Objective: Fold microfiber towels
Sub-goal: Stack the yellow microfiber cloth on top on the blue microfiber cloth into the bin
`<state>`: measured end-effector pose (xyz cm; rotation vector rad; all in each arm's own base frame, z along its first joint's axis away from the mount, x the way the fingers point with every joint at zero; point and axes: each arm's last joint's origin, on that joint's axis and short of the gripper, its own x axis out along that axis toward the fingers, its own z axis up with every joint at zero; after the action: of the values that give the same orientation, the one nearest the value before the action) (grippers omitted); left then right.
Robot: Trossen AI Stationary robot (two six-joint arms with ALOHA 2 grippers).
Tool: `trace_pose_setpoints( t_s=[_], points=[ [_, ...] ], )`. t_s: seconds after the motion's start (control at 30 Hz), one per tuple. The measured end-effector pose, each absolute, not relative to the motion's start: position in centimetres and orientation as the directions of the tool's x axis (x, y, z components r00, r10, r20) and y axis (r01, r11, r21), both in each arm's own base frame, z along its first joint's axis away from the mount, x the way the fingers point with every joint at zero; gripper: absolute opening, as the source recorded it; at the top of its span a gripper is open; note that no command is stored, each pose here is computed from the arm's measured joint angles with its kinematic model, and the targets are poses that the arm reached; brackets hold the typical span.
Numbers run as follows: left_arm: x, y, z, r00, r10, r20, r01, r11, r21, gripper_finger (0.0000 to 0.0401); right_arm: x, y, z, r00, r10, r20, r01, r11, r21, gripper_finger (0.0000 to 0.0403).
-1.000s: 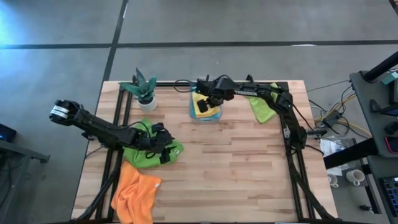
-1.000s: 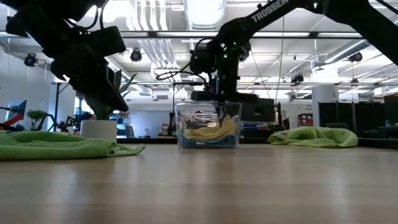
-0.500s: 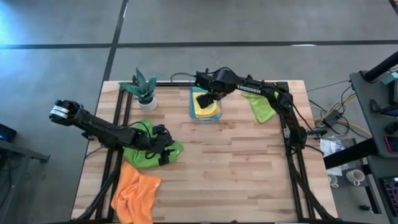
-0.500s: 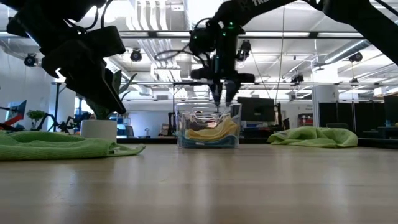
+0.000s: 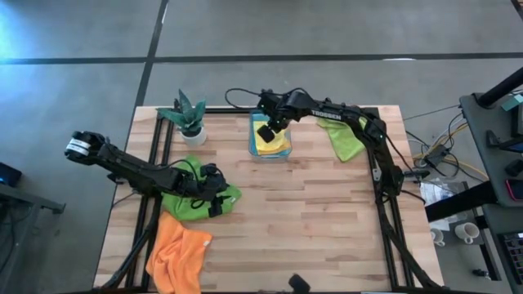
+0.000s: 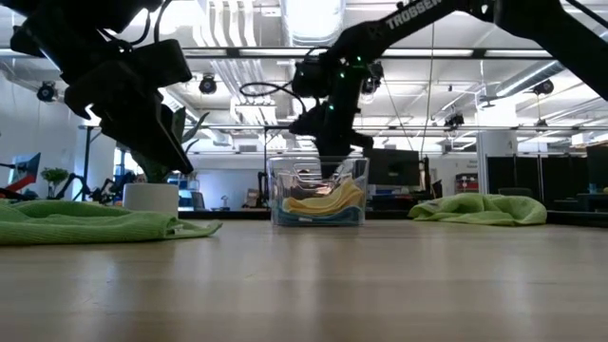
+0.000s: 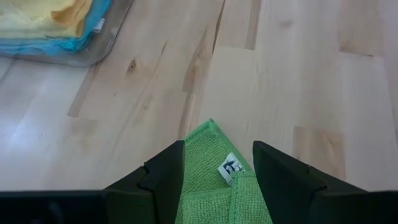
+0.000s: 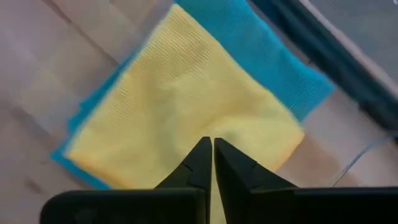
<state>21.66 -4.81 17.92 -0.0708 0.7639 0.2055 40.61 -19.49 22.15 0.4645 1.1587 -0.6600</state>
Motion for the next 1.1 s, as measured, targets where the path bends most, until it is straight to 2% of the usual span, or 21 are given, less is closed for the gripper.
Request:
trace_pose_setpoints(
  t_s=[0.17, 0.3, 0.43, 0.53, 0.63, 0.83, 0.93, 1.1],
  points=[
    [21.7, -4.8, 17.9, 0.704, 0.164, -0.691, -0.213, 0.977, 0.014, 0.0175, 39.7, -19.9, 20.3, 0.196, -0.216, -0.957, 0.487, 0.868, -0.096, 0.0009],
    [21.7, -4.8, 18.0, 0.705, 0.164, -0.691, -0.213, 0.977, 0.014, 0.0175, 39.4, -19.8, 19.7, 0.177, -0.200, -0.964, 0.264, 0.953, -0.150, 0.0009],
    [21.7, -4.8, 17.9, 0.704, 0.164, -0.691, -0.213, 0.977, 0.015, 0.0175, 38.9, -18.6, 19.2, 0.116, -0.107, -0.987, 0.028, 0.994, -0.105, 0.0009],
    [21.7, -4.8, 17.9, 0.704, 0.164, -0.691, -0.212, 0.977, 0.015, 0.0175, 38.4, -17.5, 19.0, 0.034, -0.065, -0.997, -0.085, 0.994, -0.068, 0.0009],
    [21.7, -4.8, 17.9, 0.704, 0.164, -0.691, -0.208, 0.978, 0.020, 0.0175, 38.5, -17.5, 19.4, 0.029, -0.101, -0.994, -0.117, 0.988, -0.104, 0.0009],
    [21.7, -4.8, 17.9, 0.704, 0.164, -0.691, -0.208, 0.978, 0.021, 0.0175, 39.9, -18.9, 21.3, 0.149, -0.241, -0.959, -0.123, 0.958, -0.260, 0.0009],
    [21.7, -4.8, 18.0, 0.704, 0.164, -0.691, -0.207, 0.978, 0.022, 0.0175, 40.2, -19.8, 21.0, 0.125, -0.344, -0.931, -0.151, 0.921, -0.360, 0.0009],
    [21.7, -4.8, 18.0, 0.704, 0.167, -0.690, -0.196, 0.980, 0.038, 0.0175, 40.7, -20.7, 17.1, 0.031, -0.309, -0.951, -0.190, 0.932, -0.309, 0.0009]
  ],
)
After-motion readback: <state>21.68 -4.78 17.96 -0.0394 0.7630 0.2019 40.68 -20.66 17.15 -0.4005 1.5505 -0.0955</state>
